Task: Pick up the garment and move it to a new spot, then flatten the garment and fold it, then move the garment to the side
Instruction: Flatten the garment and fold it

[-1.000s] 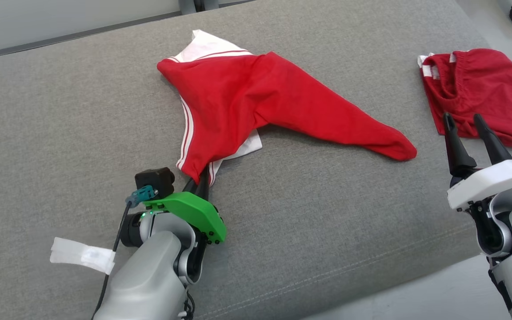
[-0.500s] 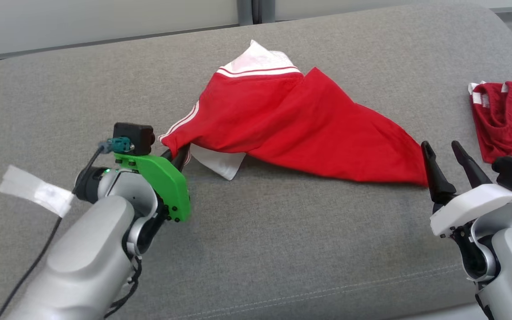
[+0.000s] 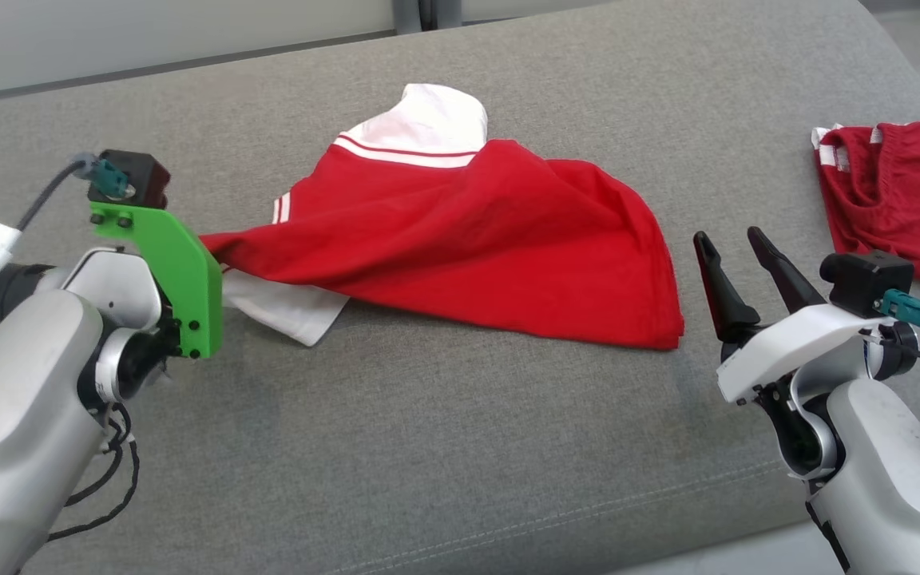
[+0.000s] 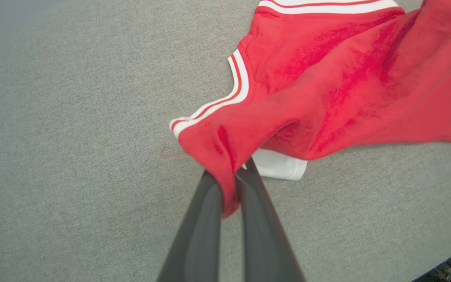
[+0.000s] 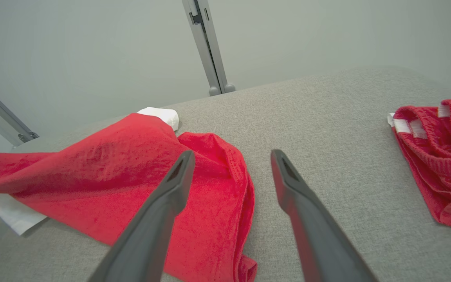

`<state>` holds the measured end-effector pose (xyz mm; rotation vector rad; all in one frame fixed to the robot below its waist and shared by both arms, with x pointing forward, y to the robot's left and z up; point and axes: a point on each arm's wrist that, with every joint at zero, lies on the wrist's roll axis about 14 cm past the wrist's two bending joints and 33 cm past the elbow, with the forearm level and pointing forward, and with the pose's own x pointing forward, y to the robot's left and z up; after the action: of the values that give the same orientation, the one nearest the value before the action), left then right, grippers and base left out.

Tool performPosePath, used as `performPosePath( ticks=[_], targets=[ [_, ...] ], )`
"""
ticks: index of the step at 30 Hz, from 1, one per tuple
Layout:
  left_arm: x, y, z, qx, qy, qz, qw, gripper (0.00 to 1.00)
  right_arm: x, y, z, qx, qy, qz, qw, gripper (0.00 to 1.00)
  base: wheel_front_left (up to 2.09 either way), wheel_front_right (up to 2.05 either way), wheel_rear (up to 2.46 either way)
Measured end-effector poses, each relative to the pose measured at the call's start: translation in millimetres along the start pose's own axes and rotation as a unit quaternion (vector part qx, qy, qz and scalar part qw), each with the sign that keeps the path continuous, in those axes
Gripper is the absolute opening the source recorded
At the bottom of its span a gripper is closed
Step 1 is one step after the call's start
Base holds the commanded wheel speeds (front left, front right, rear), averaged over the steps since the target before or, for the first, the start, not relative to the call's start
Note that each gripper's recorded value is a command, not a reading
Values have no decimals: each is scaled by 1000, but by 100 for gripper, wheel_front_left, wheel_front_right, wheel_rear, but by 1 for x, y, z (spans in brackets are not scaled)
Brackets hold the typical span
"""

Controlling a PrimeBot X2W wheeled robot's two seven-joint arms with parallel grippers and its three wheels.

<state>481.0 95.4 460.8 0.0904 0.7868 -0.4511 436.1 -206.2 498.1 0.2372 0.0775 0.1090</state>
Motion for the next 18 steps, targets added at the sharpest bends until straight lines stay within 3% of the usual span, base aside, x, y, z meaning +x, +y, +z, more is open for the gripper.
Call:
performPosePath(
  ticks=[3,4,5,6,12,18],
  targets=[
    [9,11,10,-15,-3,15,1000,0,0,-4,1,-3,-1,-5,1000,100,0,0,0],
    [12,14,14,-26,-9,20,999,13,0,-6,1,-3,-2,-7,1000,100,0,0,0],
    [16,18,15,-35,-11,22,999,38,0,-8,1,-3,-2,-10,1000,100,0,0,0],
    [20,20,15,-44,-12,26,999,100,-1,-10,0,-2,-2,-14,1000,100,0,0,0],
    [35,34,7,-73,-25,46,996,100,-10,-29,-7,-5,6,-38,999,100,0,0,0],
    [22,47,-2,-95,-48,58,993,100,-15,-31,-11,0,7,-42,999,100,0,0,0]
  ],
)
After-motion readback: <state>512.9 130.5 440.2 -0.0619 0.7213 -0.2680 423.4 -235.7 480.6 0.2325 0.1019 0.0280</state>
